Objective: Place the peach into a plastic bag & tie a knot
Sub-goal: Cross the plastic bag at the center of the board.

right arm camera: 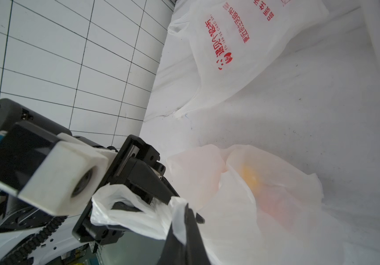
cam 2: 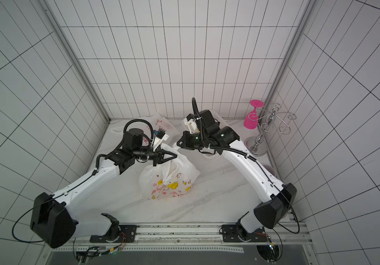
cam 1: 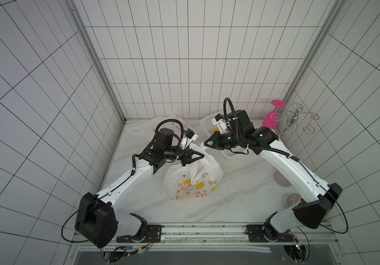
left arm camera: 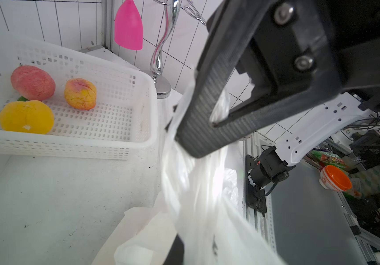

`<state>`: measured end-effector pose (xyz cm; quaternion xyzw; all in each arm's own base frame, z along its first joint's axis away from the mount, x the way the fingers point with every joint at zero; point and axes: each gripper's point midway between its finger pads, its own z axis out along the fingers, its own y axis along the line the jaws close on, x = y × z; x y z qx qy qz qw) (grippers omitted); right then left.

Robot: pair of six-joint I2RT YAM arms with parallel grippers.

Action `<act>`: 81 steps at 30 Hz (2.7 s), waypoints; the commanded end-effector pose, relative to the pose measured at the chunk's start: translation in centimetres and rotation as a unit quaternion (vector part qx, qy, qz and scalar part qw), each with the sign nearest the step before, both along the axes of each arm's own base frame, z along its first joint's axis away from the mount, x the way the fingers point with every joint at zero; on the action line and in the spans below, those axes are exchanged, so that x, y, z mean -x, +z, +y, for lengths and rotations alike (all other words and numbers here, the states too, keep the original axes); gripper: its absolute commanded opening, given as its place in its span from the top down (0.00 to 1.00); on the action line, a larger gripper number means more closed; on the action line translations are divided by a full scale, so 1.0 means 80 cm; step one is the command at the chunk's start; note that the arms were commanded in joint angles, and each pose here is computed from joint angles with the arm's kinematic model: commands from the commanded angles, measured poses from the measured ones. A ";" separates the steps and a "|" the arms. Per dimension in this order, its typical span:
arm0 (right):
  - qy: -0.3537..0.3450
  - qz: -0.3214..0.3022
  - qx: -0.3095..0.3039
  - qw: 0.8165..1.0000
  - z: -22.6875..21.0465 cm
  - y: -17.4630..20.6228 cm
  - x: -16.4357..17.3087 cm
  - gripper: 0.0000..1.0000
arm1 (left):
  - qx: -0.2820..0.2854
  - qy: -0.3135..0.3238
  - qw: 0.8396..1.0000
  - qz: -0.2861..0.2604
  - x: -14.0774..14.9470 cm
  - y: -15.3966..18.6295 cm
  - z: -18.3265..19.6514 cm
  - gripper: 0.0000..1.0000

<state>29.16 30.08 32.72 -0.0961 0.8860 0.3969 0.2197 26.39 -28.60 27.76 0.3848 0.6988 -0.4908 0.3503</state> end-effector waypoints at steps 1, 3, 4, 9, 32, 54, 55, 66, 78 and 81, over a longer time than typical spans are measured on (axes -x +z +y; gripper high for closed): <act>0.000 -0.057 -0.029 0.998 -0.012 0.062 0.003 1.00 | 0.007 0.009 1.000 -0.002 0.000 0.004 0.006 0.77; 0.014 -0.062 -0.042 0.997 -0.008 0.066 0.007 1.00 | 0.010 0.010 1.000 0.007 0.000 0.002 0.006 0.77; 0.016 -0.065 -0.046 0.997 -0.007 0.067 0.008 1.00 | 0.010 0.011 1.000 0.012 -0.001 0.001 0.006 0.77; 0.044 -0.091 -0.082 0.992 0.000 0.078 0.025 1.00 | 0.017 0.017 0.999 0.041 -0.011 0.002 0.010 0.90; 0.120 -0.166 0.032 0.978 0.042 -0.101 0.059 1.00 | 0.028 0.024 0.996 0.082 -0.008 0.000 0.024 0.84; 0.147 -0.132 -0.019 0.980 0.048 -0.111 0.048 1.00 | 0.060 -0.013 0.995 0.076 0.017 -0.003 0.030 0.37; 0.149 -0.131 -0.020 0.980 0.049 -0.112 0.049 1.00 | 0.060 -0.014 0.995 0.075 0.018 -0.002 0.030 0.36; 0.157 -0.130 -0.018 0.979 0.053 -0.115 0.056 1.00 | 0.050 -0.001 0.993 0.105 -0.006 -0.016 0.024 0.75; 0.254 -0.111 -0.085 0.957 0.048 -0.050 0.109 0.55 | 0.030 0.015 0.999 0.039 -0.017 -0.011 0.030 1.00; 0.244 -0.127 -0.087 0.958 0.029 -0.024 0.106 0.50 | 0.024 0.009 1.000 0.012 -0.009 -0.012 0.033 1.00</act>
